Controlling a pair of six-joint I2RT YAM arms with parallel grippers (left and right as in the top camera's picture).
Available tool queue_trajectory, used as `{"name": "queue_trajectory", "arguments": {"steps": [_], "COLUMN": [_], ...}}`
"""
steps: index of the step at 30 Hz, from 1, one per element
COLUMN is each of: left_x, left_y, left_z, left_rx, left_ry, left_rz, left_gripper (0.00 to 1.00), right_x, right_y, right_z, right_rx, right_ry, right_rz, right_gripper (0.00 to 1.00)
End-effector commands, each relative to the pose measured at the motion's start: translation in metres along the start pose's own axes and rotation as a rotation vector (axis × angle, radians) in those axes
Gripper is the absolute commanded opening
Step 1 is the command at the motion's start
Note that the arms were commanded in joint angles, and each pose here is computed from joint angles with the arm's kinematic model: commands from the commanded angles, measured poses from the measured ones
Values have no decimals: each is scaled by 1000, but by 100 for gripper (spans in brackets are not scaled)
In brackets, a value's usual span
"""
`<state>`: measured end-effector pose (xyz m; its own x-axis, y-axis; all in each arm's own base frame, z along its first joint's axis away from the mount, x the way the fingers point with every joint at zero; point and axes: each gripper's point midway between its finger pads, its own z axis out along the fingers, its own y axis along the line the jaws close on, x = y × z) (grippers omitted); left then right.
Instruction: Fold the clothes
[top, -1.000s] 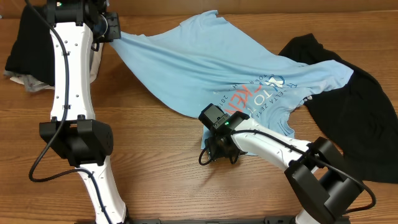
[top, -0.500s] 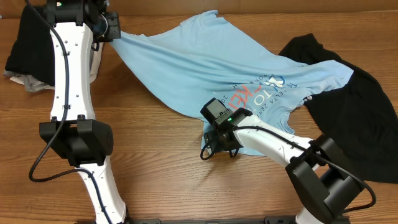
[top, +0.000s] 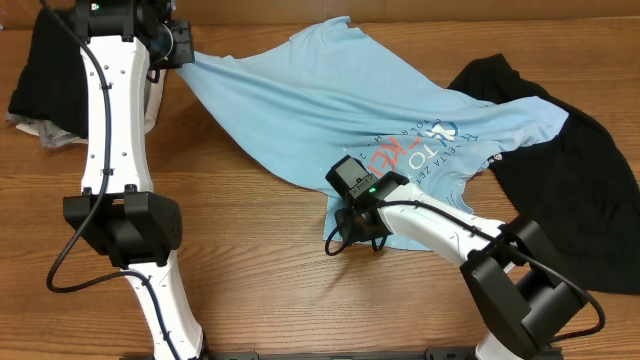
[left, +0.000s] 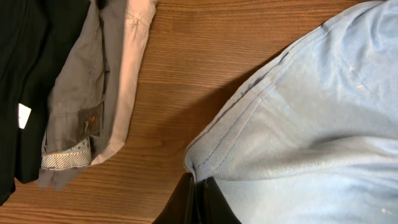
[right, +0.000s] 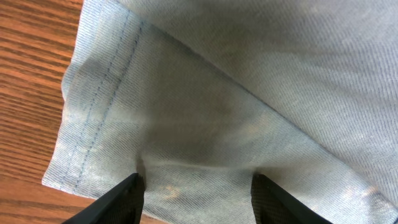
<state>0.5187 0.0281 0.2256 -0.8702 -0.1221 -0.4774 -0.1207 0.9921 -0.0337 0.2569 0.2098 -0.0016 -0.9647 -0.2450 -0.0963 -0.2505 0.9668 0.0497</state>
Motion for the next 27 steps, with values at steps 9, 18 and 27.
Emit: {"name": "queue_trajectory", "arguments": {"steps": [9,18,27], "left_x": [3,5,15], "left_y": [-1,3,20], "left_z": [2,-5,-28], "left_rx": [3,-10,-26], "left_ry": [14,17,37], "left_rz": [-5,0,-30], "left_gripper": [4,4,4], "right_x": [48,34,30], "right_y": [-16,-35,-96], "right_z": [25,-39,-131], "right_rx": [40,32,-28], "right_ry": [171,140,-63], "right_rz": [87,235,473], "right_gripper": [4,4,4]}}
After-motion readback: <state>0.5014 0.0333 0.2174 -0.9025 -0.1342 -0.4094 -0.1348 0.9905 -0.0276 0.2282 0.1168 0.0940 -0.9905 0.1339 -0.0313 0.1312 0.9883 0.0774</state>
